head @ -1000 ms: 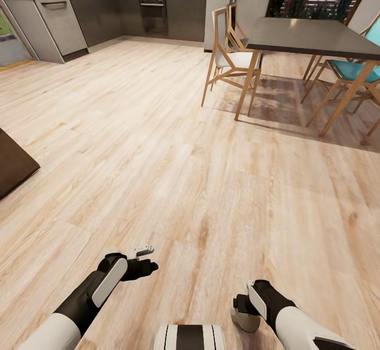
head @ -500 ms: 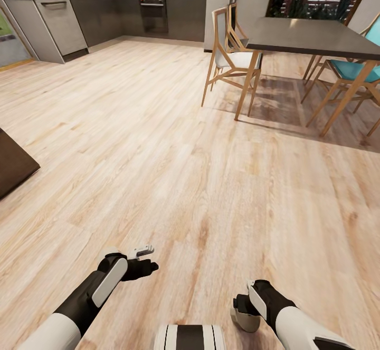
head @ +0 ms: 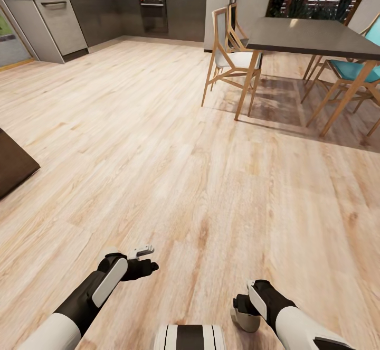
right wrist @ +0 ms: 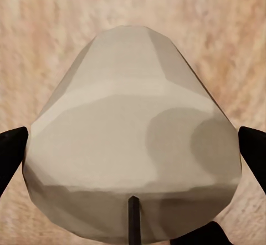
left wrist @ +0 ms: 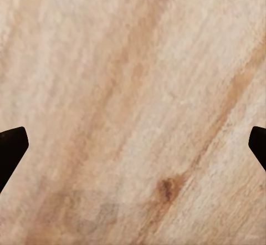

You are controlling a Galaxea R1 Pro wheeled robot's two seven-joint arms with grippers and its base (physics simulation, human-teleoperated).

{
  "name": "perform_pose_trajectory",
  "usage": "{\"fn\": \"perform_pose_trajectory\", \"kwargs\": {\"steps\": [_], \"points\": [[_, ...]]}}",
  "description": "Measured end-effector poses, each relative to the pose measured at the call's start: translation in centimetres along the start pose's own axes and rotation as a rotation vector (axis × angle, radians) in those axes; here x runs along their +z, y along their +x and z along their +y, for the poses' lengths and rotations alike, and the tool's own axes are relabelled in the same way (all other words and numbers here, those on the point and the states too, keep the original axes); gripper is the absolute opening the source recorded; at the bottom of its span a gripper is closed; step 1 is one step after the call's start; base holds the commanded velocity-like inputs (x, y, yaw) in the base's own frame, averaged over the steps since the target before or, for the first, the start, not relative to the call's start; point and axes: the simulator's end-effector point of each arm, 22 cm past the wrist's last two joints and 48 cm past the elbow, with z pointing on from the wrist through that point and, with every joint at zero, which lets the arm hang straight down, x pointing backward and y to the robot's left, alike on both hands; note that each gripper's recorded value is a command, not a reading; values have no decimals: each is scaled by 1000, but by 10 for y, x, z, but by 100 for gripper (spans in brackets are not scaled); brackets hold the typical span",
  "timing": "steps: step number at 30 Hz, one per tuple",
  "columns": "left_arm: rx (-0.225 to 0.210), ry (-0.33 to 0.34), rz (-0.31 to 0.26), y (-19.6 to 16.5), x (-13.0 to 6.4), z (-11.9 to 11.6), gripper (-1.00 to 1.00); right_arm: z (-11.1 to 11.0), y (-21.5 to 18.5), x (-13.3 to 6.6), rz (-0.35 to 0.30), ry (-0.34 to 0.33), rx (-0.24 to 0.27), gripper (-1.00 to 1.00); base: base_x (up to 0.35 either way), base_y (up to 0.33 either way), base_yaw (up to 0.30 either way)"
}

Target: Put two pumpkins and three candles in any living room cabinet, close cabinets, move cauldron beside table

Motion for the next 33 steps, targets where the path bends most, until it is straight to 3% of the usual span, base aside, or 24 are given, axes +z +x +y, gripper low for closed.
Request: {"fn": "perform_pose_trajectory", "kwargs": {"steps": [8,11,26,33], "points": [[11,19,-38,-14,-14,-10,100,1,-7,-8,-20,-5,3,-100,0,0,0],[28,21,-12,-11,-20,-12,100,2,-11,-13,-32,-6,3,-100,0,0,0],[14,28,-48,-28,-48,-13,100,0,-50,-48,-129,-25,21,-100,0,0,0],[21,31,-76,-36,-61,-16,100,1,-55,-62,-135,-32,25,-100,0,0,0]]}}
